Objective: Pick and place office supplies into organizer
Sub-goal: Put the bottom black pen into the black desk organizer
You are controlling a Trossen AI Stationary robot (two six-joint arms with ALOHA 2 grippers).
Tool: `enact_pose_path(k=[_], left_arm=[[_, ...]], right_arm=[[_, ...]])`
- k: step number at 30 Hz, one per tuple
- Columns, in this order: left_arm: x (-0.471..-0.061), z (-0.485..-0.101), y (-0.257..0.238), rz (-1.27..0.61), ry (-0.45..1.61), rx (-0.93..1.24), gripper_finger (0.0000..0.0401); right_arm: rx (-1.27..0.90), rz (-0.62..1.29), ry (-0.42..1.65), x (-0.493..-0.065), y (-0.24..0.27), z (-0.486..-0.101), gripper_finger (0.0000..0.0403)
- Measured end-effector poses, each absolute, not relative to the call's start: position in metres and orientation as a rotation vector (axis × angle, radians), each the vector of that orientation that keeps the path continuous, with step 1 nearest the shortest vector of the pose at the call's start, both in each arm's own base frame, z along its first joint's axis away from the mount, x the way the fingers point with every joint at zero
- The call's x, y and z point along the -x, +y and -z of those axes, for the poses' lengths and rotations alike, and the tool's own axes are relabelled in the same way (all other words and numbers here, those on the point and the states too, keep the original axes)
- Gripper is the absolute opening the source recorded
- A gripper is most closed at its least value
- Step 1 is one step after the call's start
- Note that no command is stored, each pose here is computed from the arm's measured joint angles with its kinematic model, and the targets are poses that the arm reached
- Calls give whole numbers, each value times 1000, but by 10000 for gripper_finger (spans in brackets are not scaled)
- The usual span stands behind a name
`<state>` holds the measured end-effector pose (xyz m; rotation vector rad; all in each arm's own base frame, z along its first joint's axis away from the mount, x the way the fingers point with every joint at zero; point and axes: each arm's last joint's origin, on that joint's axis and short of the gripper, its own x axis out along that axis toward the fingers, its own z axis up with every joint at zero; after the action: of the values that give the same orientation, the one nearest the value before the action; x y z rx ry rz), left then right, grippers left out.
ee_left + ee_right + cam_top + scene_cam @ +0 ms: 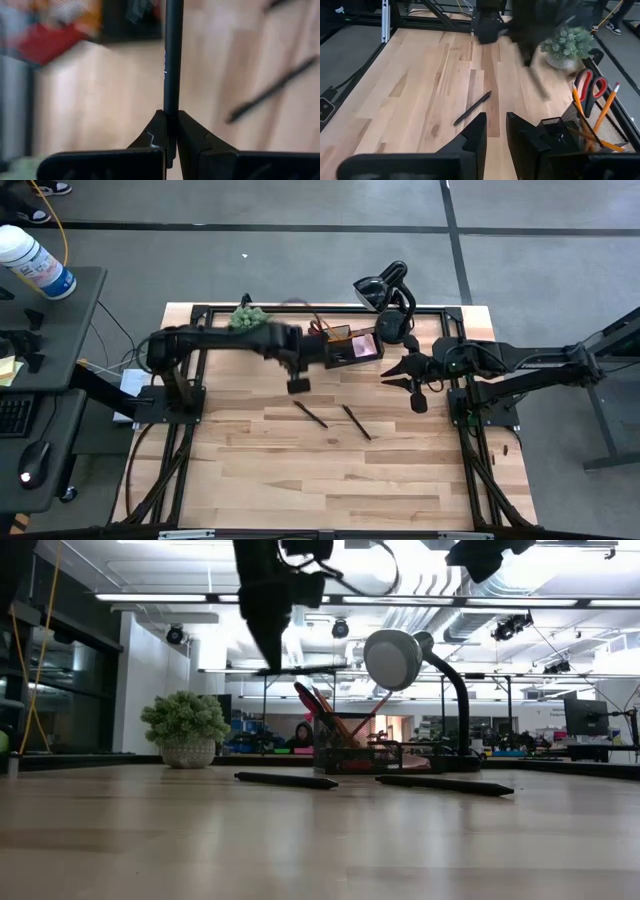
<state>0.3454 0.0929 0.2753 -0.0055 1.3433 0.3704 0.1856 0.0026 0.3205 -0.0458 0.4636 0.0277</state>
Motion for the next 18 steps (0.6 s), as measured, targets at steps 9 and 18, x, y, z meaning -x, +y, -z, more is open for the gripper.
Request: enact_pose_path(k=[9, 18], left_arm=[[-335, -342, 148, -524, 1228, -142, 0], [-335, -360, 170, -572, 1084, -133, 0]], right_arm=[[45, -27, 464, -186, 3, -320, 67], [45, -26, 465, -186, 3, -320, 67]])
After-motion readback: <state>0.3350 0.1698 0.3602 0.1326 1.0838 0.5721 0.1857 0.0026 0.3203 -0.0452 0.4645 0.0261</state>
